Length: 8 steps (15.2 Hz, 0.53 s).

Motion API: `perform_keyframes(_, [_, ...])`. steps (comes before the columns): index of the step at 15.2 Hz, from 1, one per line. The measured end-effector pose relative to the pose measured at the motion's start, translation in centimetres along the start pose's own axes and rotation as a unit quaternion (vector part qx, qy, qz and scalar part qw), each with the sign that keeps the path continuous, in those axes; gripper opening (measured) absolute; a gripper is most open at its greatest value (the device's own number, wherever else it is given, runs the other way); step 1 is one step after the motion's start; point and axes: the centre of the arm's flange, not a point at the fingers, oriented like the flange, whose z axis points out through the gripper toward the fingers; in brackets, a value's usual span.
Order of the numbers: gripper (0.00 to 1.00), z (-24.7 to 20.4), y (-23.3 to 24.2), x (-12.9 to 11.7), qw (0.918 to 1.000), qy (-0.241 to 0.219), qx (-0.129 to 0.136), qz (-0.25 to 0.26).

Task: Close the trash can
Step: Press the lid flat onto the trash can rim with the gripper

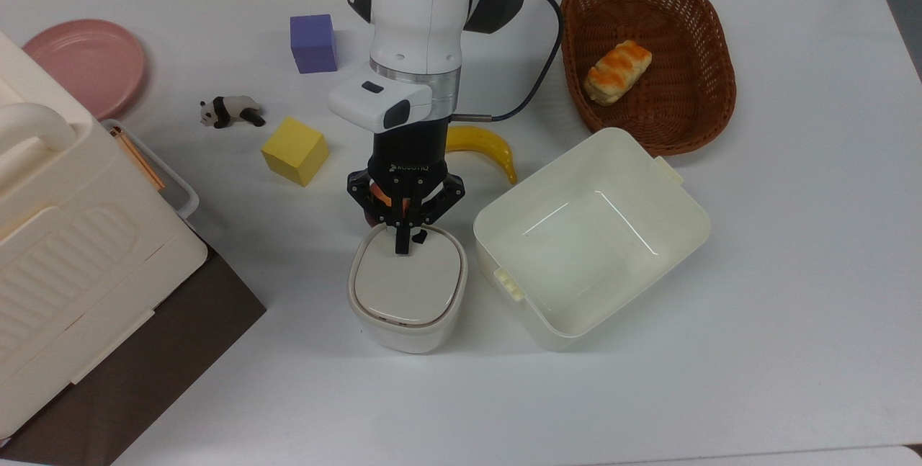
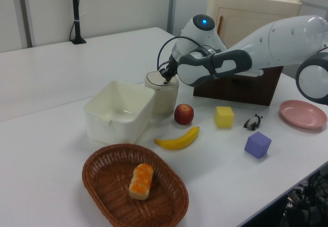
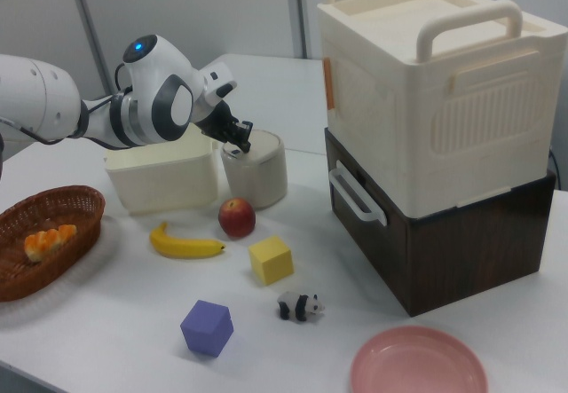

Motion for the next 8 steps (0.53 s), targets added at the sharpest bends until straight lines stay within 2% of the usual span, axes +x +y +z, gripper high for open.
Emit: perform_keyframes(8, [0.01, 0.08, -0.47, -0.30, 0.9996, -0.001, -0.010, -0.026])
